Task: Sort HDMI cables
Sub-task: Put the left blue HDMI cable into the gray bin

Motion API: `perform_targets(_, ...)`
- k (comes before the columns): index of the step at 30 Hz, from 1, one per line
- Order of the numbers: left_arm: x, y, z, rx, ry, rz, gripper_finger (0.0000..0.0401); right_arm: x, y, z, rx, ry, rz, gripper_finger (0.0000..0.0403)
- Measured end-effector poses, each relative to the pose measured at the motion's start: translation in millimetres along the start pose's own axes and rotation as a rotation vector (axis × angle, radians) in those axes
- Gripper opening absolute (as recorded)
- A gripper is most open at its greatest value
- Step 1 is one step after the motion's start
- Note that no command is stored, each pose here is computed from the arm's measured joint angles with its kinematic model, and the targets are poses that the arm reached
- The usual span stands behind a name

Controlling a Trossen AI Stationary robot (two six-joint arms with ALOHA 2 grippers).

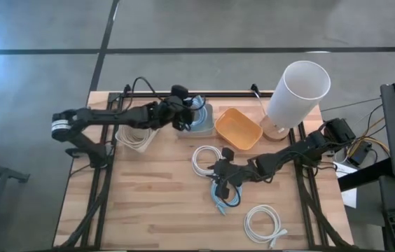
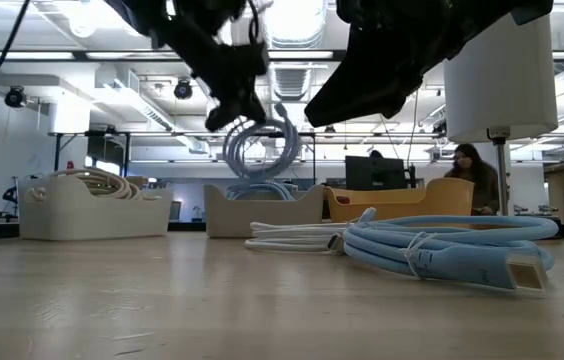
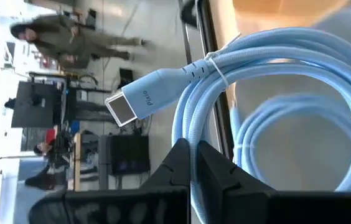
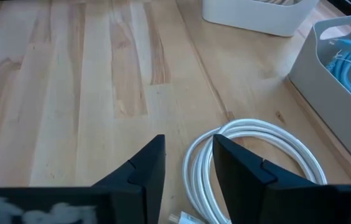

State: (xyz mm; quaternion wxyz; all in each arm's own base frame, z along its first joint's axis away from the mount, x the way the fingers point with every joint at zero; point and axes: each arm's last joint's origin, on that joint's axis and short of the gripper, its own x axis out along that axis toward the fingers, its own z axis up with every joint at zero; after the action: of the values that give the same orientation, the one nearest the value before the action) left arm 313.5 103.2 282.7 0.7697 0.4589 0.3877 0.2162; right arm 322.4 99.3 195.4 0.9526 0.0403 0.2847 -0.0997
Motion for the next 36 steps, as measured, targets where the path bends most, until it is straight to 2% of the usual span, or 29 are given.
perform_targets(6,31.5,-9.7,-7.9,0.042,0.104,0.04,0.0011,0.0,0.0,-0.1,0.0,0.0,0.0,0.0126)
perform_targets(12,46.7,-29.2,-9.1,0.112,0.137,-0.037,0.0011,0.0,-0.1,-0.3,-0.003,0.001,0.0,0.013)
perform_targets(26,33.0,-20.9,-6.3,0.106,0.12,-0.038,0.0011,0.1,-0.2,-0.8,-0.001,0.002,-0.001,0.0125)
perform_targets(32,27.3,-18.8,-4.2,0.062,0.099,-0.164,0.0009,0.1,-0.3,-0.7,-0.001,0.002,-0.001,0.012)
perform_targets(36,28.0,-23.2,-6.4,0.015,0.104,-0.187,0.001,0.1,-0.2,-0.7,-0.001,0.002,-0.001,0.0116)
